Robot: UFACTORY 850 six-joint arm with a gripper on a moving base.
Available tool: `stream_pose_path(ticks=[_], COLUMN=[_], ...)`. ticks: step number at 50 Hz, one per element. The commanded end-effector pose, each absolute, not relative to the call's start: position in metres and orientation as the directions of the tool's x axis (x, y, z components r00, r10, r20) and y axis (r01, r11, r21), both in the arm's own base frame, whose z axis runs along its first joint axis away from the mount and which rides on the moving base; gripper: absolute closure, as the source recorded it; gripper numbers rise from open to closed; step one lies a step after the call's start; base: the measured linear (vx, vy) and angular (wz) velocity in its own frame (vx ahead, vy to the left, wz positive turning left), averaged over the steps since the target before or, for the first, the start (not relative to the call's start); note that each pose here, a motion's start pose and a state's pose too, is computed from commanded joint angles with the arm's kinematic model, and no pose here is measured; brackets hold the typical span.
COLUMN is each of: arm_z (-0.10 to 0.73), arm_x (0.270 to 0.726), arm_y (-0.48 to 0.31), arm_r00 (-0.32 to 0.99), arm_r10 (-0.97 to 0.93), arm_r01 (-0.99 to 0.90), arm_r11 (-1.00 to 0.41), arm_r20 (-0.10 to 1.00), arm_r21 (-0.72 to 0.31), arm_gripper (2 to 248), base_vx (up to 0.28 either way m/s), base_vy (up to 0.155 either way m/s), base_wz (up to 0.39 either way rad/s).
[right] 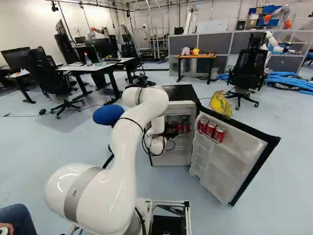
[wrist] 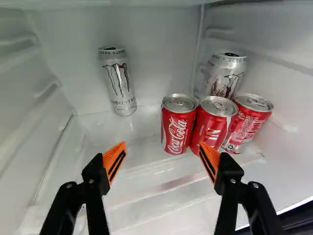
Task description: Grab a drink from the fridge
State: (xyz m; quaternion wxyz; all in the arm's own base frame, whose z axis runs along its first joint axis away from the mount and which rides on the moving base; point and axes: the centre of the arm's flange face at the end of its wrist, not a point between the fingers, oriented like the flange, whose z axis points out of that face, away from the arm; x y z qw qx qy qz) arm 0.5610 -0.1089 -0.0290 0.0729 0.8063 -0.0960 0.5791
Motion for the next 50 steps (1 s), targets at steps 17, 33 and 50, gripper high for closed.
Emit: stream_pose_path(ticks=[17, 33, 50], arm_z=[-0.029, -0.029, -0.0294], arm_x=[0.561, 0.561, 0.5619], arm_y=[-0.1089, -0.1089, -0.1089], arm_r00=[0.311, 0.311, 0.309], arm_r10=[-0.07, -0.07, -0.07], arm_r01=[-0.239, -0.239, -0.239], arm_r11=[-0.971, -0.971, -0.971], arm_r20=[0.948, 0.948, 0.948], arm_r21=[0.006, 0.006, 0.006], arm_gripper=[67, 72, 72], base_vx=[0.0, 0.0, 0.0], base_vy=[0.0, 0.0, 0.0], base_wz=[0.0, 0.0, 0.0])
